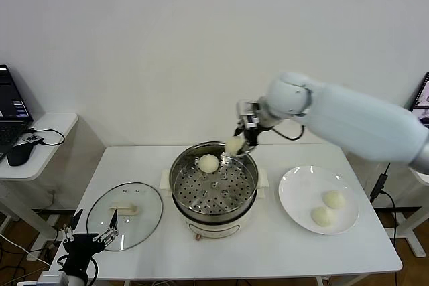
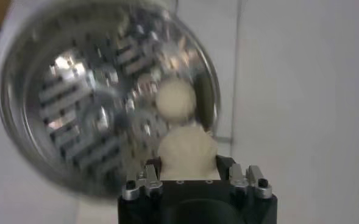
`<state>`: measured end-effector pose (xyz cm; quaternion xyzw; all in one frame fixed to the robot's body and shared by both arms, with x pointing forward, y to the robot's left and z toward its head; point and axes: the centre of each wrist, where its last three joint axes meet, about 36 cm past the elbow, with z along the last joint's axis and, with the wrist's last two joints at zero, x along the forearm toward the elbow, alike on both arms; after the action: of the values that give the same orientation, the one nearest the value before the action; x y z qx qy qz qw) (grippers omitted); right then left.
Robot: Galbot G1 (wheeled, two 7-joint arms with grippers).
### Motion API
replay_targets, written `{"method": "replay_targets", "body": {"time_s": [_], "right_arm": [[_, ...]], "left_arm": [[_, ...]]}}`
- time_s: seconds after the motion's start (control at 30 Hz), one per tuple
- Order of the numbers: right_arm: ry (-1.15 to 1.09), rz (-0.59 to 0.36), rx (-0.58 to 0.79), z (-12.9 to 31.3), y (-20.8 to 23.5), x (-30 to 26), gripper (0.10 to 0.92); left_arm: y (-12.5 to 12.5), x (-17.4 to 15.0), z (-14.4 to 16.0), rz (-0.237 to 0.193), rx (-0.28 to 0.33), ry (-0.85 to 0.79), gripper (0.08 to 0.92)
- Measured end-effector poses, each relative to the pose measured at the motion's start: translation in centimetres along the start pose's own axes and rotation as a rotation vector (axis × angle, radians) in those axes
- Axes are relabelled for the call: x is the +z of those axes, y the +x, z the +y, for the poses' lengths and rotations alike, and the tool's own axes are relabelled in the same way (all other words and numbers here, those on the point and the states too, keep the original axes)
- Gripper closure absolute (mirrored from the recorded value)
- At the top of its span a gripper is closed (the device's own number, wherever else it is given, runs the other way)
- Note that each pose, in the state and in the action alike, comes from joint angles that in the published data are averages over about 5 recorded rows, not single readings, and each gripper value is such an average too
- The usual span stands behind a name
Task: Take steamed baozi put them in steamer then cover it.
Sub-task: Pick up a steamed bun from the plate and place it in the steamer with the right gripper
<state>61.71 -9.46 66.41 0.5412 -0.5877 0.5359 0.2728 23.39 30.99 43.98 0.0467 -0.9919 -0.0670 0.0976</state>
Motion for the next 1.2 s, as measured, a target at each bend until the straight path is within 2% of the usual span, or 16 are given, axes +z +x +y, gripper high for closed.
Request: {"method": "replay_targets", "body": {"time_s": [0.4, 0.83, 0.93, 1.1, 1.2], "right_arm": [[0.014, 0.004, -0.079, 2.0, -6.4, -5.9, 0.445], [-0.001, 0.019, -0.084, 2.5, -10.2, -7.7, 0.443], [-0.012, 0.021, -0.078, 2.5, -10.7, -7.6, 0.400], [-0.023, 0.013, -0.068, 2.2, -10.5, -7.5, 0.262], [-0.025, 0.007, -0.063, 1.9, -9.7, -7.3, 0.212]], "left_arm": [[0.0, -0.4, 0.0, -0.017, -0.010, 0.005, 0.177], [-0.2, -0.6, 0.1, -0.025, -0.013, 0.006, 0.177], [-0.2, -0.6, 0.0, -0.026, -0.012, 0.009, 0.177], [-0.3, -0.6, 0.0, -0.028, -0.012, 0.011, 0.177], [-0.2, -0.6, -0.1, -0.028, -0.010, 0.012, 0.177]]}}
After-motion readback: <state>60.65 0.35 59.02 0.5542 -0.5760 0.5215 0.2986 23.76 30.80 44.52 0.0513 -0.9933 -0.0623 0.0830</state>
